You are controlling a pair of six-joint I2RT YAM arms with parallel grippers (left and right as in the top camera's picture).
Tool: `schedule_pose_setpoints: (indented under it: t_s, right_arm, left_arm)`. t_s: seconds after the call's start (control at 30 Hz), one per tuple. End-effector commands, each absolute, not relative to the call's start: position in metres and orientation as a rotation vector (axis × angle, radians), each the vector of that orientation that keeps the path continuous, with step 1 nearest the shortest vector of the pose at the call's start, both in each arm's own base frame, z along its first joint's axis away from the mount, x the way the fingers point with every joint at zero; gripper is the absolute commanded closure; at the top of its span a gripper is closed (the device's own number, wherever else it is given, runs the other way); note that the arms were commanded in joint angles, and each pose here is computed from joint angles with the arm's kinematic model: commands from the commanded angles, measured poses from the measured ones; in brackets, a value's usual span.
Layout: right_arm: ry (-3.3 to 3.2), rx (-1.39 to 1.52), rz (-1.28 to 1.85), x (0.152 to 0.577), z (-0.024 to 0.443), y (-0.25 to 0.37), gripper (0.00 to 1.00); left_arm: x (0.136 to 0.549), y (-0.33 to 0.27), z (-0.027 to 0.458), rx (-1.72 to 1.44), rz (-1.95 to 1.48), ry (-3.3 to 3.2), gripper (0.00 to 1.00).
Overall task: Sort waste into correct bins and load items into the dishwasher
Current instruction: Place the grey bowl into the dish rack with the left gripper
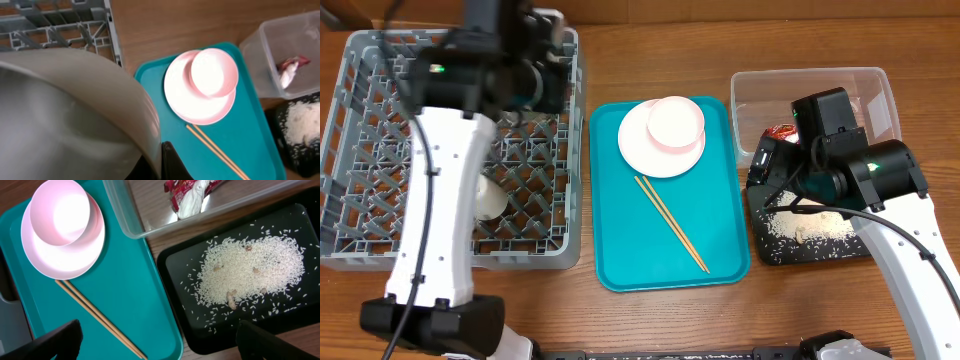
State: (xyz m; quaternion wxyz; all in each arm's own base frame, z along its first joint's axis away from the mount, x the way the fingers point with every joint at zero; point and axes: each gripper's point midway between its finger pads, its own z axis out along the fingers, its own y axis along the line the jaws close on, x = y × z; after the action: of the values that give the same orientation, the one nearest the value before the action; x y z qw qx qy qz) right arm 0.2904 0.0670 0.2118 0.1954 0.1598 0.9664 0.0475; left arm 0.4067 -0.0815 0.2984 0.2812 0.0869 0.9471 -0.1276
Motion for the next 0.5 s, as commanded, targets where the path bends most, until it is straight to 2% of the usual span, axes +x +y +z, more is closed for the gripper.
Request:
schedule_pose_setpoints:
  t_s: [0.0, 0.2, 0.47]
  right_arm:
    - [2.692, 0.457, 0.122, 0.292, 0.216, 0.065, 0.00]
    - [2.699, 0.458, 0.119, 0.290, 0.215, 0.065, 0.00]
    - [2.713, 0.459, 0.110, 0.287, 0.214, 0.064, 0.00]
  left_arm:
    - [0.416, -0.083, 0.298, 0.393, -0.596, 2.463, 0.96]
    - [0.439, -0.059, 0.283, 0.497, -0.979, 2.272, 0.96]
    - [0.476, -0.018, 0.243, 0.380, -1.184, 2.161, 0.96]
